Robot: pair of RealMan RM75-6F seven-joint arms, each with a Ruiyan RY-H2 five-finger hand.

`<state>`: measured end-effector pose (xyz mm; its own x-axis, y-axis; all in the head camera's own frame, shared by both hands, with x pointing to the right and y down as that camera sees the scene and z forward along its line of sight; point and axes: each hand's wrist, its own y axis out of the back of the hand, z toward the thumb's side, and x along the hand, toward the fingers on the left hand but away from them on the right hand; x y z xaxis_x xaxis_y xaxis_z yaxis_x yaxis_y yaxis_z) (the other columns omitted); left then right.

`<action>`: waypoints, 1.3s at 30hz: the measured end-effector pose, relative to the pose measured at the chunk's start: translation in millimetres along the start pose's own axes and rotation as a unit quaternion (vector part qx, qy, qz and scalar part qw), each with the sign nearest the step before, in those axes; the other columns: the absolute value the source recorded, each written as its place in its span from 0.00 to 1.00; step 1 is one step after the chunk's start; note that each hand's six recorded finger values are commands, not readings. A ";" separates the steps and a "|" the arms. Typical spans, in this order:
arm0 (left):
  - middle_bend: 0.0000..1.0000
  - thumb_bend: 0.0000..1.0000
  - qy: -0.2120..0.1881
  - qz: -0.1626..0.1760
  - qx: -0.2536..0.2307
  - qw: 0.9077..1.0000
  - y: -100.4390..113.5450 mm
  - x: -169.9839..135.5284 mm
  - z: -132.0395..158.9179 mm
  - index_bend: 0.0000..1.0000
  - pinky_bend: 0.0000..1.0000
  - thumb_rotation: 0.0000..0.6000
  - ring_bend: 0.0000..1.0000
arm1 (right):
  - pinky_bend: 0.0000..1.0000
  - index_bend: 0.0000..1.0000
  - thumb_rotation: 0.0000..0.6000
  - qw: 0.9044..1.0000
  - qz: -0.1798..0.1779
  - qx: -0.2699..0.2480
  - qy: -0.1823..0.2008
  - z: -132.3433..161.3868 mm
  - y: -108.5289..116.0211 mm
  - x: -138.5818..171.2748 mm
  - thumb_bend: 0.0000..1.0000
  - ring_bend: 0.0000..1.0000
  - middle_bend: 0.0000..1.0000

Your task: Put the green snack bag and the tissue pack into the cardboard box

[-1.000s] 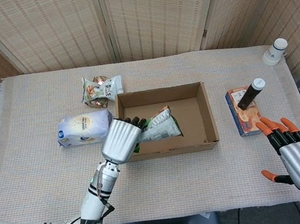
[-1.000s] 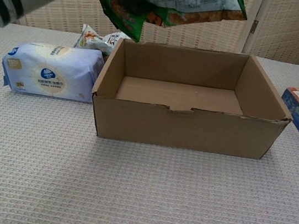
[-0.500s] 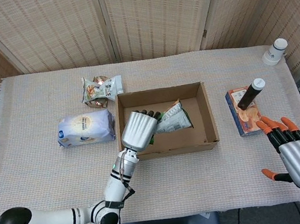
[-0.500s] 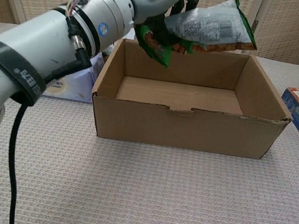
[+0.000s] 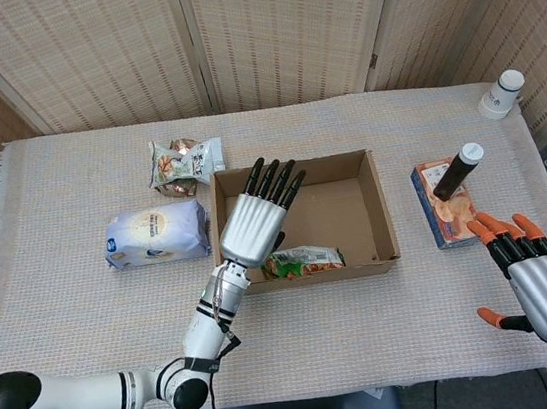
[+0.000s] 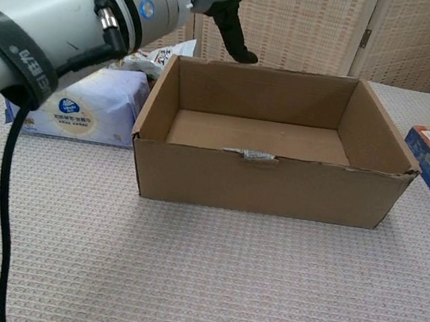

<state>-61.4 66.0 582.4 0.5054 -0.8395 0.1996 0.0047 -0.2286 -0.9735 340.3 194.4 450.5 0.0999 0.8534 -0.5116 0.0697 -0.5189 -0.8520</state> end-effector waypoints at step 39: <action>0.00 0.18 0.149 -0.363 0.059 0.918 -85.3 -53.5 -200.4 0.00 0.06 1.00 0.00 | 0.00 0.04 1.00 1.000 0.014 0.010 0.011 7.5 -11.6 -0.9 0.00 0.00 0.01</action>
<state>-261.7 31.6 677.2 0.0737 -0.5884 0.8052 0.3489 -0.7412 -0.5735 331.9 200.0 460.0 0.1230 0.8370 -0.5331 0.0463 -0.5415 -0.8394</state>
